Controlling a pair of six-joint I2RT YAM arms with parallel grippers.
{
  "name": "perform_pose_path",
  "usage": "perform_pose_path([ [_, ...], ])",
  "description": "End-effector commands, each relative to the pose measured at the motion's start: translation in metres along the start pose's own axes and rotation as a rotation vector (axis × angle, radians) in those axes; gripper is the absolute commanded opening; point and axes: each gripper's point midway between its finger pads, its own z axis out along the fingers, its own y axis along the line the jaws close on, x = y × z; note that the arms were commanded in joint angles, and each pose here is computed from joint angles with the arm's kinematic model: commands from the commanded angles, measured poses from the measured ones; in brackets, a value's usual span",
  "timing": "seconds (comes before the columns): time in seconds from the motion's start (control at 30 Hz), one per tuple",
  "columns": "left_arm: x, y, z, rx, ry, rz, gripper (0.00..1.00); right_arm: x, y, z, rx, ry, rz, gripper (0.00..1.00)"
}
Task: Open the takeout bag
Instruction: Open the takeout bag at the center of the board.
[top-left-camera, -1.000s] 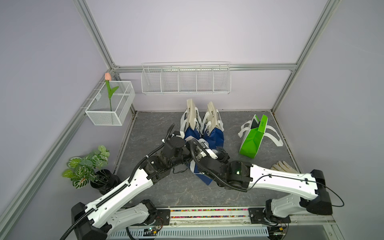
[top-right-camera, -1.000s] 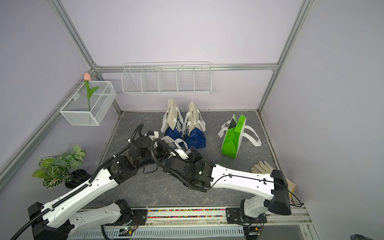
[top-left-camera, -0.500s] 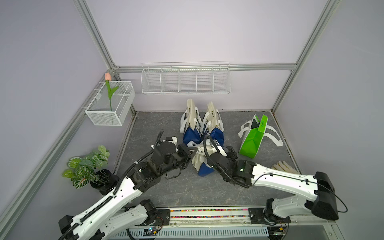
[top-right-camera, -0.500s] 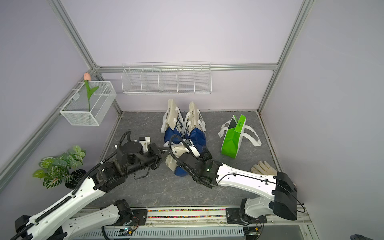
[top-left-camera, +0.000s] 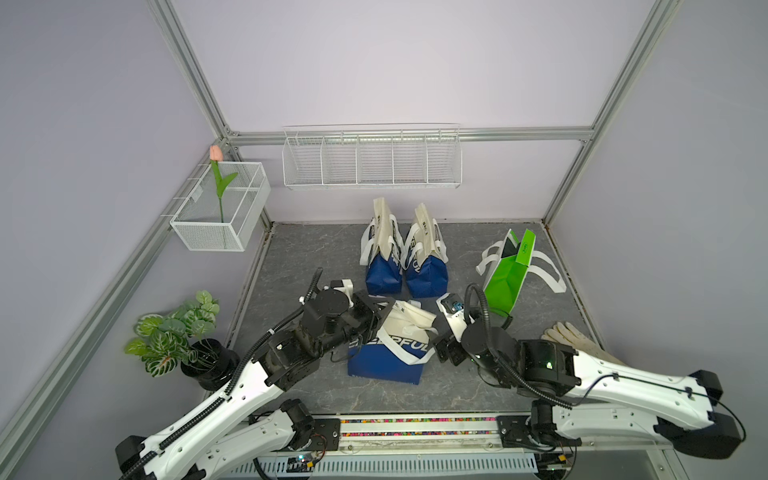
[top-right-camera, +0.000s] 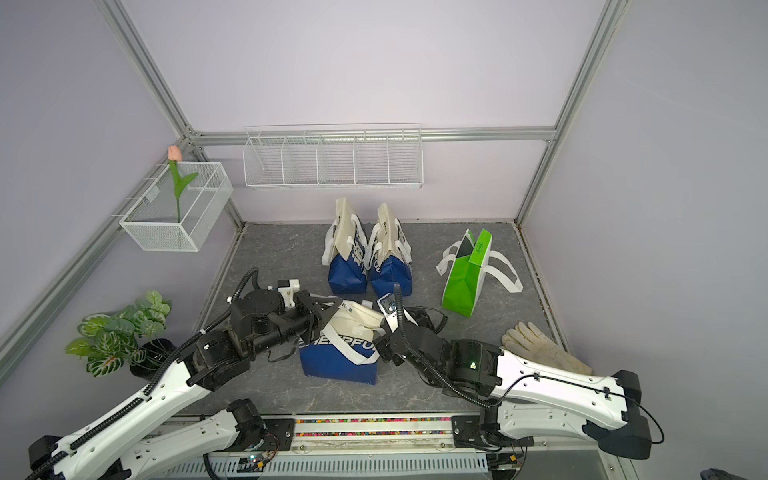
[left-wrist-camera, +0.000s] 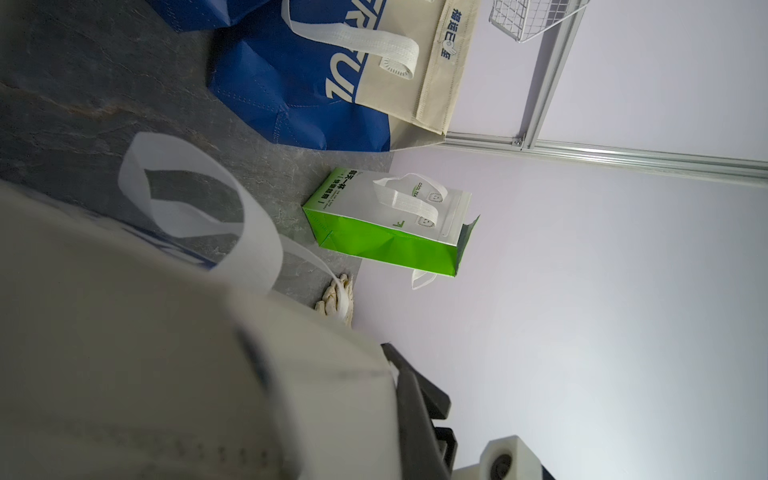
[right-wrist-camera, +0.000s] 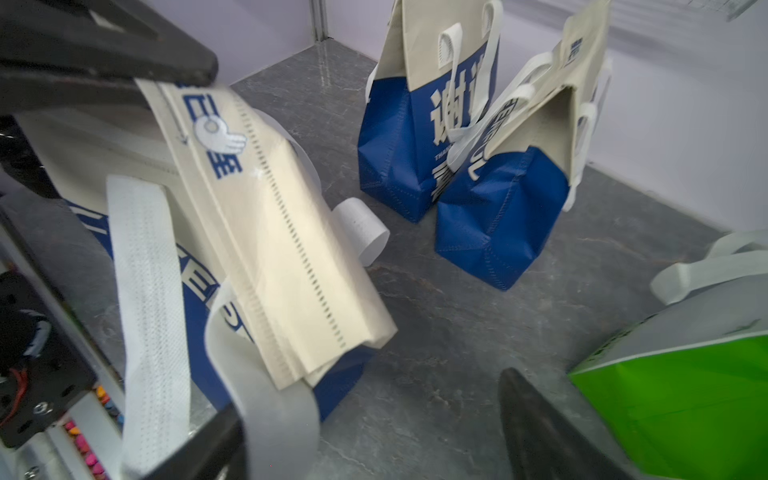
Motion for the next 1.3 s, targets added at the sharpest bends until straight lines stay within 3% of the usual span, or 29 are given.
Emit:
perform_pose_path([
  [0.0,-0.002,-0.012,-0.003,0.078,-0.012,-0.030,0.00,0.013,0.025,0.001,-0.194,-0.039,0.155,0.69],
  [0.13,-0.004,0.003,-0.001,0.056,-0.022,-0.041,0.00,0.027,0.039,-0.009,-0.331,-0.043,0.222,0.93],
  [0.2,-0.005,0.005,-0.001,0.056,-0.027,-0.041,0.00,0.039,0.030,-0.012,-0.291,-0.001,0.214,0.99],
  [0.43,0.000,-0.002,0.000,0.071,0.004,-0.037,0.00,0.025,0.016,-0.026,-0.318,-0.116,0.311,1.00],
  [0.73,0.007,-0.011,0.002,0.076,0.042,-0.016,0.00,-0.008,-0.001,0.007,-0.273,-0.178,0.396,0.70],
  [1.03,0.010,-0.005,0.013,0.073,0.061,-0.014,0.00,-0.013,0.030,0.025,-0.411,-0.133,0.386,0.21],
  [1.13,0.012,-0.006,0.018,0.078,0.072,-0.008,0.17,-0.012,0.031,0.025,-0.416,-0.127,0.385,0.07],
  [1.27,0.015,-0.012,0.023,0.085,0.086,0.004,0.36,-0.009,0.033,0.026,-0.421,-0.110,0.371,0.07],
])
